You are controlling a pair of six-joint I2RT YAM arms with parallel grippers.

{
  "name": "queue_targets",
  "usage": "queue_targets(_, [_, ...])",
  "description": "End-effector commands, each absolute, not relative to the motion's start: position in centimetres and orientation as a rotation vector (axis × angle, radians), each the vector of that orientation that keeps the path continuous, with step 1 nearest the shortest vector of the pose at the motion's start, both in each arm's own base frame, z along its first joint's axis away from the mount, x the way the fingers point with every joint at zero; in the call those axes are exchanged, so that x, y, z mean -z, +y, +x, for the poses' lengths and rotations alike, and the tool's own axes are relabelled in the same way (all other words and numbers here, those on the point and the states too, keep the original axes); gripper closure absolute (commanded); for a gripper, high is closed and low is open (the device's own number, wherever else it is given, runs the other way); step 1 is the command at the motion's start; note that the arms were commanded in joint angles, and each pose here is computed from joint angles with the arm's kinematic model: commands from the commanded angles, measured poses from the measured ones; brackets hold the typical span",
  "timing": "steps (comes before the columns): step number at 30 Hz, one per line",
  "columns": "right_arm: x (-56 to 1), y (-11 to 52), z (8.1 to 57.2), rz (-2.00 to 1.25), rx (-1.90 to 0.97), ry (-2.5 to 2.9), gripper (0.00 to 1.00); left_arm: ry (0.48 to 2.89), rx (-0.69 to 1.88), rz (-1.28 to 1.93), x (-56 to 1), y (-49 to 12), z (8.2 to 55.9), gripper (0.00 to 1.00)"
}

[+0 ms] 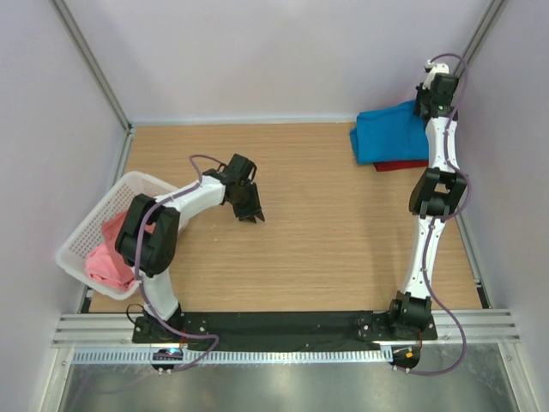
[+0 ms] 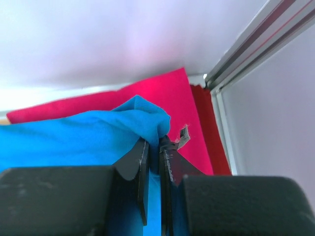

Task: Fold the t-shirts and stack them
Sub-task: Neatly place the folded tshirt to the corner

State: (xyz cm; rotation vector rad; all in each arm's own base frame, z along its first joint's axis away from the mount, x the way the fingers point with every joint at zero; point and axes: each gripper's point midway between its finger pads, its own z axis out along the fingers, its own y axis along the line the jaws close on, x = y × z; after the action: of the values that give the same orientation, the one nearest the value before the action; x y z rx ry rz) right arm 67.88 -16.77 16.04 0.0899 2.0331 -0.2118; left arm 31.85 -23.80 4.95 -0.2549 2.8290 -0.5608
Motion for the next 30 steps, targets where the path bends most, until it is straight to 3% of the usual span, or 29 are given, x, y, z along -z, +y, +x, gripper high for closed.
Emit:
queue_targets(1, [-24.7,-18.7,70.4,0.085,0.280,1.729,0.99,2.790,0.564,-0.255,-6.4,-24.6,33.2,0.68])
queue_targets(16, [-22.6,-22.9,70.7,0.143,0.335,1.691,0.99,2.813,0.533,-0.239,-5.8,-25.1,34.4,0.68])
queue_targets(17, [-22.4,-23.6,70.6,0.171,0.355,1.690,0.86,2.816,0.531,-0.233,-5.8,-25.2,34.4,0.68])
queue_targets(19, [-21.6,-23.4,70.6,0.175,0.339,1.708,0.72,2.816,0.534,-0.228,-6.2,-25.3,34.6,0.68])
queue_targets(20, [-21.1,-23.1,70.6,0.187,0.314,1.719,0.55,2.816,0.530,-0.220,-6.4,-25.3,34.7,0.67])
queue_targets(27, [-25.8,-19.7,69.2,0.249,0.190,1.713,0.27,2.733,0.565,-0.173,-11.1,-25.9,36.4,0.66])
queue_targets(30, [-26.6,-17.6,67.6,0.286,0.127,1.752,0.26,2.688,0.603,-0.167,-12.7,-26.2,36.6,0.65])
